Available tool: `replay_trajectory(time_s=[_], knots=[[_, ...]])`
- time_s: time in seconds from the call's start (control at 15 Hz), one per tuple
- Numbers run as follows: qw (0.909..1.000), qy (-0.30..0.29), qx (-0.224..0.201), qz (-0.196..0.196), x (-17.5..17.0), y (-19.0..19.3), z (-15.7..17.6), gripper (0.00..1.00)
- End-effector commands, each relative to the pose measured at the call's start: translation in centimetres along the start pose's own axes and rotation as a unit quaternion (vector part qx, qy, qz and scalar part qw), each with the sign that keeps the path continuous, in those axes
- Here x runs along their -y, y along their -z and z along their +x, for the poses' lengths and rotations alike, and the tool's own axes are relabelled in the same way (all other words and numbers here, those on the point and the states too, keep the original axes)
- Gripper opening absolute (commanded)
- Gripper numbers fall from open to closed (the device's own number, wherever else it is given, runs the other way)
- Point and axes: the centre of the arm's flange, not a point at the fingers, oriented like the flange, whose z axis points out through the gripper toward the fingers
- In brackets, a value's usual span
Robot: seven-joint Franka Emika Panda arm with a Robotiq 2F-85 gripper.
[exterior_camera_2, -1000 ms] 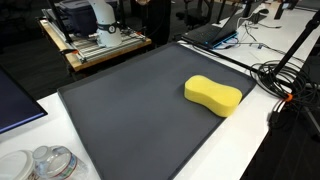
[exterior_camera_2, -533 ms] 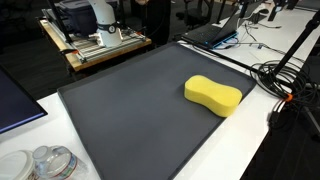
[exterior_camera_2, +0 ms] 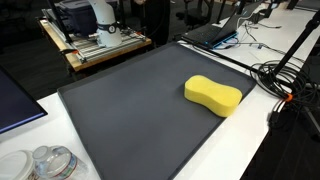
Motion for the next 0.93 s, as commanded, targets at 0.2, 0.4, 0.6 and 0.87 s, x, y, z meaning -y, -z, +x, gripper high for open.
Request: replay_trajectory(time_s=[0.2,0.4,0.6,0.87], knots=[[0.9969,-0.075,-0.016,0.02,1.0,3.6,-1.8,1.0],[0.994,-0.105,-0.027,0.015,3.1,5.4,-3.3,1.0],[0.9896,-0.14,-0.033,0.004,5.6,7.5,-5.4,1.0],[0.9788,-0.195,-0.062,-0.015,7.0,10.7,-9.1,1.0]])
